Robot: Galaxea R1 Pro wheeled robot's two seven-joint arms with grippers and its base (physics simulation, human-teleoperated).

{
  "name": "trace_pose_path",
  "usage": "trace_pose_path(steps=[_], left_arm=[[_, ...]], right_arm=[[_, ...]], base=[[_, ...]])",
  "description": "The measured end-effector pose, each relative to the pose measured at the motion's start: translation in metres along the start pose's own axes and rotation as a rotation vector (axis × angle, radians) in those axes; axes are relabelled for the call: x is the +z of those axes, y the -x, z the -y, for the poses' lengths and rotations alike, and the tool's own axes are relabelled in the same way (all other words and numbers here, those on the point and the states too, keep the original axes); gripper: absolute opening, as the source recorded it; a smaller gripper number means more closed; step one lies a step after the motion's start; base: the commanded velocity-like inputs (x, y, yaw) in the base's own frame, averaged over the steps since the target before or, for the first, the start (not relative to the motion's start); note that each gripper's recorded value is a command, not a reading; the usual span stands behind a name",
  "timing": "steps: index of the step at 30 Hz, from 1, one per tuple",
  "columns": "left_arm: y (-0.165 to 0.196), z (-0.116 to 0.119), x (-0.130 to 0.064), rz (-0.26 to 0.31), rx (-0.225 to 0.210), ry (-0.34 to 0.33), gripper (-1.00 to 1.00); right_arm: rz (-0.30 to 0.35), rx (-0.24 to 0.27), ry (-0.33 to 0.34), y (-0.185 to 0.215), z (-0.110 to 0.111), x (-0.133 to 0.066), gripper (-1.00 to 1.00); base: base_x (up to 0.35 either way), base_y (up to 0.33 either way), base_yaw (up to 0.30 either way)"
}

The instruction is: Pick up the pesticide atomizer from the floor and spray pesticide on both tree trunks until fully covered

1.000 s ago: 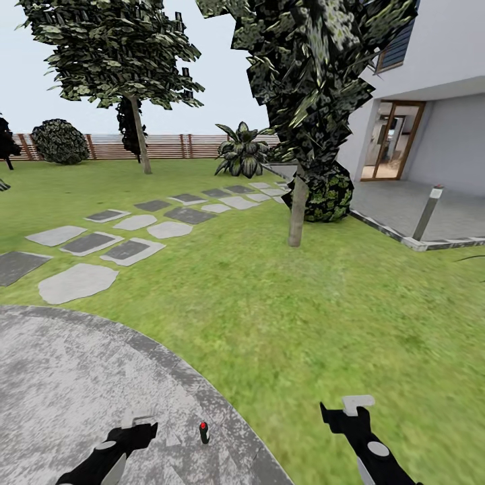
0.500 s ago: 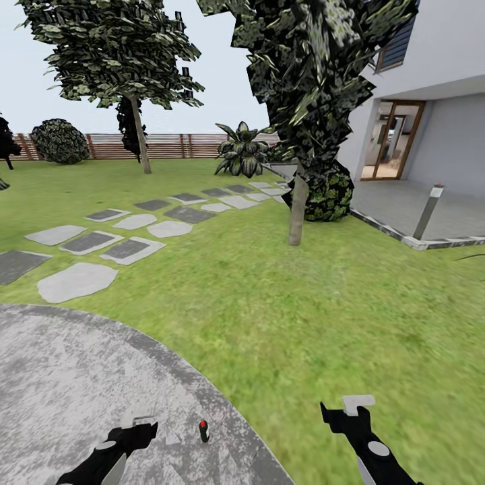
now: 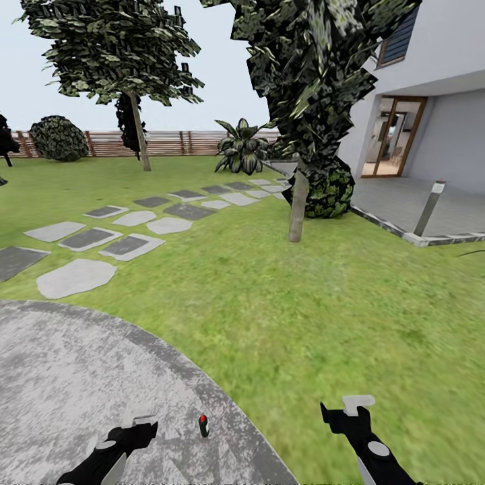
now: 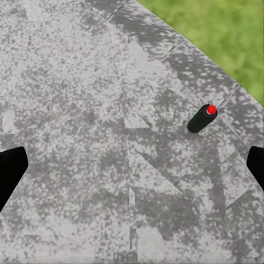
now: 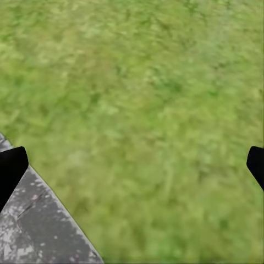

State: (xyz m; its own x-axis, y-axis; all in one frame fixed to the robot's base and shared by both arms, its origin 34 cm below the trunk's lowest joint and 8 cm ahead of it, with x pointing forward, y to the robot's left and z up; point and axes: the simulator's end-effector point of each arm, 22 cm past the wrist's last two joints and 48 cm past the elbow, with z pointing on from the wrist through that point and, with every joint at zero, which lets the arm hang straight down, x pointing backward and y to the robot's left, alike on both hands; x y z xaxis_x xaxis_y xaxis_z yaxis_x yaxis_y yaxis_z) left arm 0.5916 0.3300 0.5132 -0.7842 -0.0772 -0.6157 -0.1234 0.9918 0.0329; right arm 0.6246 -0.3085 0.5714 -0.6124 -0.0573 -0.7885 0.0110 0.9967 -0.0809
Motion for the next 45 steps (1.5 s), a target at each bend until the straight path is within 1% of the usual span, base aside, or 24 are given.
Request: trace_pose_path(steps=[8, 45], left_arm=[[-0.016, -0.001, 0.013, -0.011, -0.002, 0.003, 1.00], [-0.065, -0.001, 0.065, -0.008, -0.010, 0.005, 1.00]], right_arm=[[-0.011, -0.001, 0.001, -0.019, -0.002, 0.009, 1.00], [-0.012, -0.001, 0.002, -0.082, -0.009, 0.046, 1.00]], base=[[0.000, 0.000, 0.000], [0.000, 0.000, 0.000]])
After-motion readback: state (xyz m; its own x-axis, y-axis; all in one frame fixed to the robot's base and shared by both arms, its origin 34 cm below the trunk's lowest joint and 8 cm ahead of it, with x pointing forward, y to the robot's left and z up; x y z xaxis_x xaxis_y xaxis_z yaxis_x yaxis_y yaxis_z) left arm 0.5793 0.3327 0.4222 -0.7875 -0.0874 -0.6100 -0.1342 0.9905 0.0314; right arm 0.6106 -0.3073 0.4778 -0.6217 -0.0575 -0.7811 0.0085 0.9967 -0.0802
